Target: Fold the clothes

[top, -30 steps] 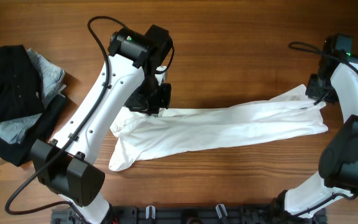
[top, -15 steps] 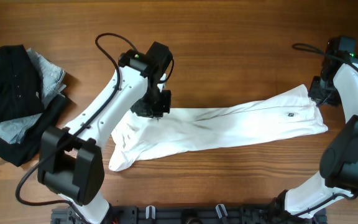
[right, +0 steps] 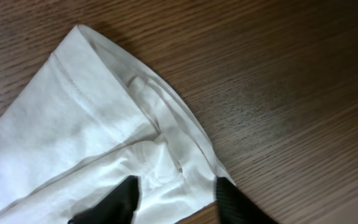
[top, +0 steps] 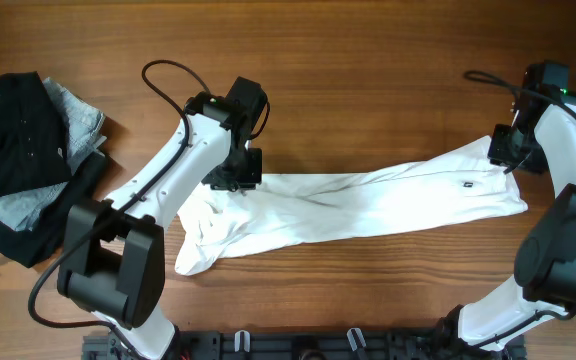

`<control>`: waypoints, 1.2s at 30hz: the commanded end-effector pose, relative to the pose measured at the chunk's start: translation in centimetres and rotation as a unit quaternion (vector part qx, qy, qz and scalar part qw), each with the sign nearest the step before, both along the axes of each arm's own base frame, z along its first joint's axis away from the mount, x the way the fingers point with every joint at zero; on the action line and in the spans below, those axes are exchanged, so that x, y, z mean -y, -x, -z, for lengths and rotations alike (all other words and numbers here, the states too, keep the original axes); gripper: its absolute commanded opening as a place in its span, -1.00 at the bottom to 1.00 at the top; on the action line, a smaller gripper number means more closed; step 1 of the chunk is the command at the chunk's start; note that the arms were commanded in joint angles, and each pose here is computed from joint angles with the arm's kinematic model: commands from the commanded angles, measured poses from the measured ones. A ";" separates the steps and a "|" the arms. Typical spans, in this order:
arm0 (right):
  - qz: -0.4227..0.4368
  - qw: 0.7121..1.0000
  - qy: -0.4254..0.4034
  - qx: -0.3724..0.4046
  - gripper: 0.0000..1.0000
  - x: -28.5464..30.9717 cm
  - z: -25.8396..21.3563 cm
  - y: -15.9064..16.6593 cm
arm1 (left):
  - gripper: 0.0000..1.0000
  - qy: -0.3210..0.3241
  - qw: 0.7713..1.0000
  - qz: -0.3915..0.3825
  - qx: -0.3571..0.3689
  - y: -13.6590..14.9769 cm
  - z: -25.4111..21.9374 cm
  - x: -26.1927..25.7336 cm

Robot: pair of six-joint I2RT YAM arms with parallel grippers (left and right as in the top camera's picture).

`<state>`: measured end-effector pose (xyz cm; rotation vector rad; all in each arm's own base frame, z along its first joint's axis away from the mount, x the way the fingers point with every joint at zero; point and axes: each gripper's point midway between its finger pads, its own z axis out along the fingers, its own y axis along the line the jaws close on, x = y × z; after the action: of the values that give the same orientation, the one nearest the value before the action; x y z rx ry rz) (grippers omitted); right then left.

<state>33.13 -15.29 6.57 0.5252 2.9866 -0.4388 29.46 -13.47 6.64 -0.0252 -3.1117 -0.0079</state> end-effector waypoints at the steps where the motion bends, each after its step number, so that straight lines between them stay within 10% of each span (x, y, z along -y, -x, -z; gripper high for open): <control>1: 0.002 1.000 -0.009 -0.004 0.01 0.0 0.4 0.3 | -0.23 -0.021 1.000 -0.010 -0.014 1.2 2.0 -1.3; 11: -0.083 0.991 -0.104 0.026 0.68 -1.0 0.9 -0.5 | -0.06 -0.026 0.997 -0.072 -0.022 2.1 5.2 -4.0; 21: -0.139 0.978 -0.152 0.040 0.72 -1.7 2.2 -1.4 | 0.17 0.003 0.993 -0.105 0.048 -1.6 0.3 -4.9; 25: -0.131 0.981 -0.141 0.005 0.71 -0.5 4.2 -0.5 | 0.70 0.022 0.990 -0.107 0.094 -2.1 -2.7 -4.9; 36: -0.072 0.985 -0.151 -0.031 0.71 1.4 7.7 1.6 | 0.82 0.025 0.989 -0.107 0.100 -1.6 -3.7 -5.0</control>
<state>32.51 -16.64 0.25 0.2738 3.1027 0.0120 30.75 -8.72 9.91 0.3155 -3.2794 0.0879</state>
